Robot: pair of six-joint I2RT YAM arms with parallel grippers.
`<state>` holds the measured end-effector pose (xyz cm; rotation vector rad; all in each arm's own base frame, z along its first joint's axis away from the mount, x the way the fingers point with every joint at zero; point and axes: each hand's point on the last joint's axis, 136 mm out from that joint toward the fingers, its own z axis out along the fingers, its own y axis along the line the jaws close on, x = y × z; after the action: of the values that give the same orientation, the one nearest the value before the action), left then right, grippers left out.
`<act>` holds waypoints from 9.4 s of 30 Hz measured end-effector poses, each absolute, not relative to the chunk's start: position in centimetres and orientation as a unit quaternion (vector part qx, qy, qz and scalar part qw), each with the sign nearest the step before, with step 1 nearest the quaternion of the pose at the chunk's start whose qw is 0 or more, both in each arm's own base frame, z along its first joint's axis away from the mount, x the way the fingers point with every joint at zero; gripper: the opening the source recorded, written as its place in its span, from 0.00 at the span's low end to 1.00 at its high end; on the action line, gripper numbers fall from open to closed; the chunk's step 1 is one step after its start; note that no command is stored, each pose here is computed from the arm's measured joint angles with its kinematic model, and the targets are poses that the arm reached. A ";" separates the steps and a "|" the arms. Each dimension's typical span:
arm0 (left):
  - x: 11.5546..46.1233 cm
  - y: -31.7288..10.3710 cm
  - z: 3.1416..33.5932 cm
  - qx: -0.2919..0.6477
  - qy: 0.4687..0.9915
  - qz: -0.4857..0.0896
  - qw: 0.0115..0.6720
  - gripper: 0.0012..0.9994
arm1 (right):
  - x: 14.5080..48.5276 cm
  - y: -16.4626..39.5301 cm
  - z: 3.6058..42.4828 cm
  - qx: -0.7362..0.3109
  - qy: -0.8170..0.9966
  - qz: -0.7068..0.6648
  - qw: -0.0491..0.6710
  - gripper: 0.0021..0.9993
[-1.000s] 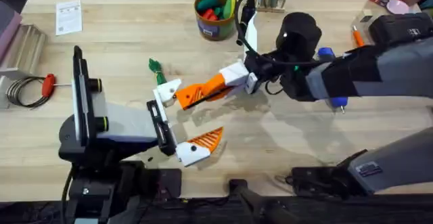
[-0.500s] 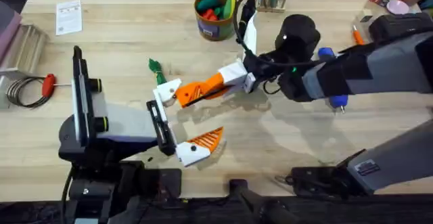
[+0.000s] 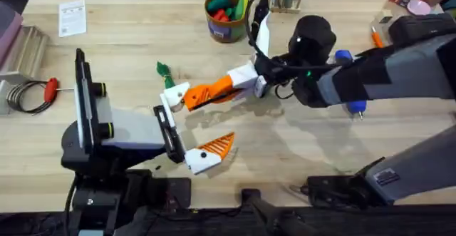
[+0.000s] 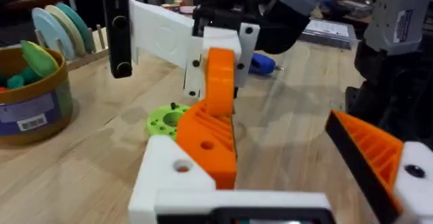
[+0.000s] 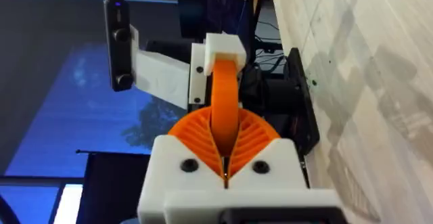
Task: Pick up the gripper from the table and insert it into the empty holder that is missing its gripper. Then pick up a screw, insert it into the mounting hole, and use the screwdriver to tighten it. Finally, clean up the table by picking up the vegetable and placing it into the bucket.
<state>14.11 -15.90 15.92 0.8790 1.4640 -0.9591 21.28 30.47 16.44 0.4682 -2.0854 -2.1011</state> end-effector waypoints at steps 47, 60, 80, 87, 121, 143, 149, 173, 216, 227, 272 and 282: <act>14.5 -15.7 16.0 0.368 0.624 -0.397 0.564 0.99 | 20.3 31.0 16.3 0.213 -0.677 -0.698 0.097 0.01; 14.9 -15.5 16.0 0.359 0.629 -0.391 0.568 0.99 | 21.7 31.6 16.2 0.162 -0.697 -0.694 0.082 0.01; 14.4 -15.7 15.9 0.364 0.626 -0.405 0.558 0.99 | 21.5 30.9 15.7 0.154 -0.699 -0.697 0.040 0.01; 14.0 -15.9 16.0 0.374 0.619 -0.409 0.556 0.99 | 21.0 30.1 16.5 0.156 -0.697 -0.699 0.035 0.01; 13.9 -16.0 15.9 0.378 0.617 -0.408 0.557 0.99 | 17.5 29.4 16.7 0.184 -0.689 -0.694 0.095 0.01; 13.9 -16.0 15.9 0.378 0.617 -0.407 0.557 0.99 | 19.0 30.4 16.4 0.160 -0.697 -0.691 0.110 0.01; 14.0 -15.9 15.9 0.377 0.618 -0.407 0.558 0.99 | 19.7 30.9 16.6 0.161 -0.696 -0.692 0.109 0.01; 14.2 -15.8 15.9 0.369 0.623 -0.406 0.557 0.99 | 22.1 33.1 16.1 0.153 -0.698 -0.690 0.112 0.01; 14.1 -15.9 15.9 0.371 0.622 -0.407 0.557 0.99 | 22.4 34.8 16.6 0.149 -0.700 -0.691 0.103 0.77; 14.1 -15.9 15.9 0.372 0.621 -0.409 0.556 0.99 | 22.5 35.0 16.5 0.146 -0.702 -0.691 0.098 0.86; 14.0 -15.9 15.9 0.372 0.621 -0.410 0.555 0.99 | 31.3 16.5 17.4 -0.083 -0.983 -0.096 -0.130 0.87; 14.0 -15.9 15.9 0.373 0.620 -0.410 0.555 0.99 | 31.6 16.8 15.8 -0.171 -0.975 -0.090 -0.113 0.87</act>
<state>14.00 -15.93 15.95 0.8800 1.4655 -0.9680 31.62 16.78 15.82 -0.5786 -3.3041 -0.3042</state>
